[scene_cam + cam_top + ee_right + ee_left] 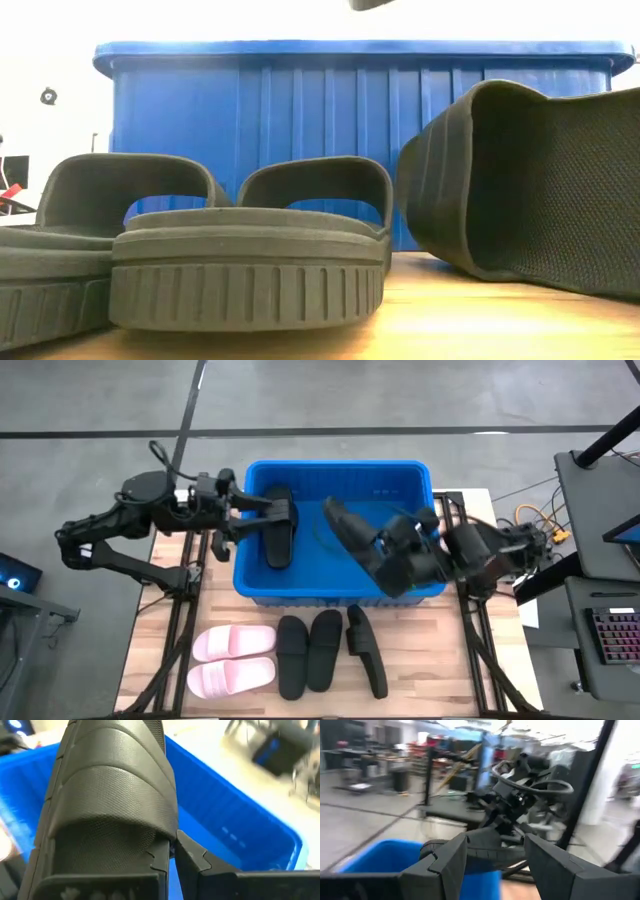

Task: Pick and place slides into bin
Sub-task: Put the black slide into the blue organizer bin

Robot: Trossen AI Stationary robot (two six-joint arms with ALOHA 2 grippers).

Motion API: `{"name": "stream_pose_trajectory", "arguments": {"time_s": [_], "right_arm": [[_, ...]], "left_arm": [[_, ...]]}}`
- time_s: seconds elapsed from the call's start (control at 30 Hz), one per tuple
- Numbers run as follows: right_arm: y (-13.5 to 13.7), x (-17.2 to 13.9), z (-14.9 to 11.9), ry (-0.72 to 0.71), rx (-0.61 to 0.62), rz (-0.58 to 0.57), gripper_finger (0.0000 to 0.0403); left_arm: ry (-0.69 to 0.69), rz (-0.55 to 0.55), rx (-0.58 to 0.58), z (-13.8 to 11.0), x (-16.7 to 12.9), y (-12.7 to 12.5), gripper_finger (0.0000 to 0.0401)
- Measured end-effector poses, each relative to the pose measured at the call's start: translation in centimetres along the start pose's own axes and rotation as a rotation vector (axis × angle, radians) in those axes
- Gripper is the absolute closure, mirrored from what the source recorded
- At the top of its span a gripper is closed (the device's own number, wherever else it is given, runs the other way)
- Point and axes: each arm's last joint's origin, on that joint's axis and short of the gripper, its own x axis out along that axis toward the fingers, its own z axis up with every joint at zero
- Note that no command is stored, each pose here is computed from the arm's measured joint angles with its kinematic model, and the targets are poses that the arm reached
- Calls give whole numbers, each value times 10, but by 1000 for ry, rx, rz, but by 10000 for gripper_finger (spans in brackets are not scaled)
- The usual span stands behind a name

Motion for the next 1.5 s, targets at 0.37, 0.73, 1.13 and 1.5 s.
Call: {"name": "stream_pose_trajectory", "arguments": {"time_s": [0.37,0.73,1.13,1.5], "right_arm": [[-25,70,33,88,203,-70,391],[-7,178,36,192,306,-192,391],[23,272,3,321,305,-289,391],[27,329,-27,407,255,-383,391]], "left_arm": [[111,338,203,-8,-20,12,217],[175,475,489,-6,-30,16,217],[151,503,577,1,-50,17,217],[132,505,571,4,-58,17,217]]}}
